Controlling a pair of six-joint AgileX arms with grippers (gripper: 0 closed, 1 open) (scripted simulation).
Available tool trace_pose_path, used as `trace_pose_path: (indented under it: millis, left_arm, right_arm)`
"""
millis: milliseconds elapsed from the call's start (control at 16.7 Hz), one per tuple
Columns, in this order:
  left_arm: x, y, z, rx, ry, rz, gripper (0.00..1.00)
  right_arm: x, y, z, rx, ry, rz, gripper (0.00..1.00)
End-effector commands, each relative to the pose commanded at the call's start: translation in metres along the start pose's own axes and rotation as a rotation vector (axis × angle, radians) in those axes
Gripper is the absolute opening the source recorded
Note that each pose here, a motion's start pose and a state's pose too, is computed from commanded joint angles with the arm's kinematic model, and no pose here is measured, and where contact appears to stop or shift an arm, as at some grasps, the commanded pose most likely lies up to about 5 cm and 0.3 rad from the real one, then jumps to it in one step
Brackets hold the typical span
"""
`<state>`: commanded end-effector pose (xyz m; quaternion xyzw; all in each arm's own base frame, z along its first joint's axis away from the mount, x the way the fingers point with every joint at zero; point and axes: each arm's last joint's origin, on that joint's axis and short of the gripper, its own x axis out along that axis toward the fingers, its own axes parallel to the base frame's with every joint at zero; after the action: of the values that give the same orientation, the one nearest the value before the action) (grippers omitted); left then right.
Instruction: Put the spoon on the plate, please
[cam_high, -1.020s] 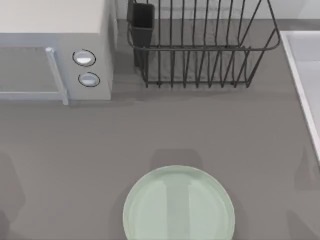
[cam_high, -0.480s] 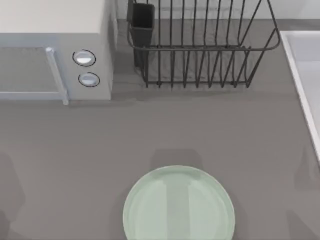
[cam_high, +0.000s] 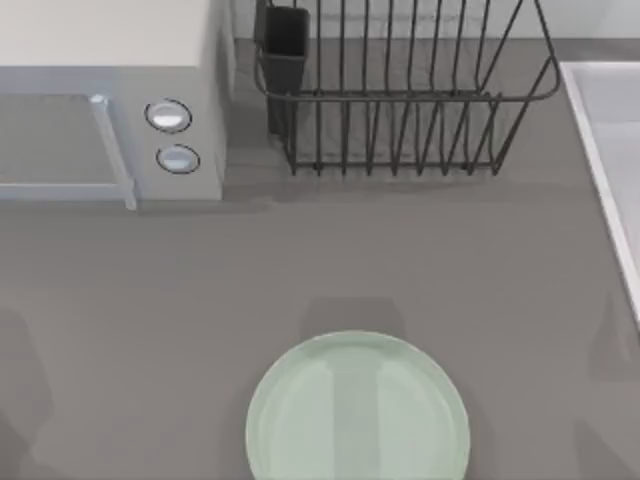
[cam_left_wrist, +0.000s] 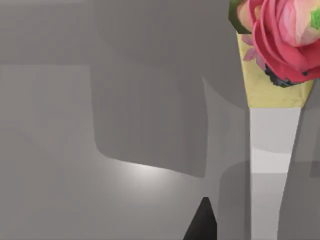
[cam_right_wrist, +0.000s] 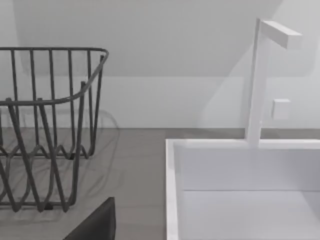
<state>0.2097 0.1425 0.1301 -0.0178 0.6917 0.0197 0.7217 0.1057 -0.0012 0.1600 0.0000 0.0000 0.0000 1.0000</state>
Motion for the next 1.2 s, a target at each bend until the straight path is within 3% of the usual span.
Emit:
trace_pose_path:
  millis: [480, 900, 1200]
  left_arm:
    - [-0.079, -0.002, 0.000, 0.002, 0.008, -0.004, 0.00]
    - [-0.082, -0.004, 0.003, 0.014, 0.008, -0.004, 0.00]
    - [-0.079, -0.045, 0.044, 0.244, 0.022, -0.017, 0.00]
  right_arm:
    - [0.000, 0.000, 0.000, 0.000, 0.000, 0.000, 1.00]
    - [0.000, 0.000, 0.000, 0.000, 0.000, 0.000, 1.00]
    - [0.000, 0.000, 0.000, 0.000, 0.000, 0.000, 1.00]
